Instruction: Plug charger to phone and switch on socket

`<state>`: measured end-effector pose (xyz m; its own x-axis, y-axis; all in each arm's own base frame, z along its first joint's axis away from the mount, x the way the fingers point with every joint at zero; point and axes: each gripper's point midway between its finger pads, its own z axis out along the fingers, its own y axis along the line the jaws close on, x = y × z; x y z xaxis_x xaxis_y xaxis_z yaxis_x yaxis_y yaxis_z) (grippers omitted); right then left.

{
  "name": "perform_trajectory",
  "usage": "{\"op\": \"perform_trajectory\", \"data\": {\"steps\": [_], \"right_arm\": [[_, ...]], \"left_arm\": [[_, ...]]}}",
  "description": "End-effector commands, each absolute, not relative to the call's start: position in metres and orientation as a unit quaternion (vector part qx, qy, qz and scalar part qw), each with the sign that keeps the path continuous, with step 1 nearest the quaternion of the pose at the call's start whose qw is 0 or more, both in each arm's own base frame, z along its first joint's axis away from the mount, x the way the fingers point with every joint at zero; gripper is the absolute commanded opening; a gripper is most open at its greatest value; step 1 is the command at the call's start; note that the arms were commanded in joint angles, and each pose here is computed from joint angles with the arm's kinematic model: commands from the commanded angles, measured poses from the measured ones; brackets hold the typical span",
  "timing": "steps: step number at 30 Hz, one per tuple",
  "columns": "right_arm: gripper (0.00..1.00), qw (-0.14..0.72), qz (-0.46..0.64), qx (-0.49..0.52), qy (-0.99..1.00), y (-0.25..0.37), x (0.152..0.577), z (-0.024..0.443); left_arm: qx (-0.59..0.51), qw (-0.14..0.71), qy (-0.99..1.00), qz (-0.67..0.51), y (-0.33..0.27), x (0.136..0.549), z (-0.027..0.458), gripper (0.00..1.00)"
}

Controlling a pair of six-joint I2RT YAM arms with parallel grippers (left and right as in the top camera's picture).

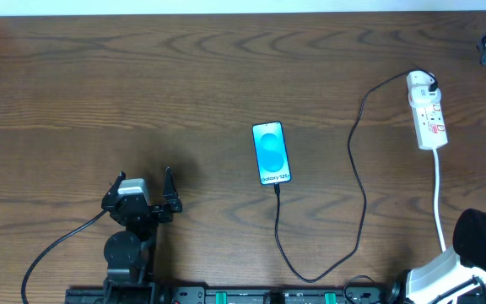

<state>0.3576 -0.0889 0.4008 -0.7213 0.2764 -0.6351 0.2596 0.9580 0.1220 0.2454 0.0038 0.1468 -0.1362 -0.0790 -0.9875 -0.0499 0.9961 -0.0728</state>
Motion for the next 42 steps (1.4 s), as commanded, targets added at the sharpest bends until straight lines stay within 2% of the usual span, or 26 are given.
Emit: {"op": "perform_trajectory", "data": {"steps": [1, 21, 26, 42], "right_arm": [[0.99, 0.347, 0.013, 0.149, 0.926, -0.088, 0.356, 0.404], [0.99, 0.349, 0.009, 0.15, 0.925, -0.089, 0.356, 0.404], [0.99, 0.374, 0.007, 0.146, 0.916, -0.093, 0.371, 0.406], [0.99, 0.399, 0.047, 0.125, 0.907, -0.079, 0.381, 0.321]], "left_arm": [[-0.035, 0.639, 0.768, -0.008, 0.003, 0.244, 0.13, 0.95], [-0.035, 0.639, 0.768, -0.008, 0.003, 0.244, 0.13, 0.95], [-0.035, 0.639, 0.768, -0.008, 0.003, 0.244, 0.13, 0.95], [-0.035, 0.639, 0.768, -0.008, 0.003, 0.244, 0.13, 0.95]]}}
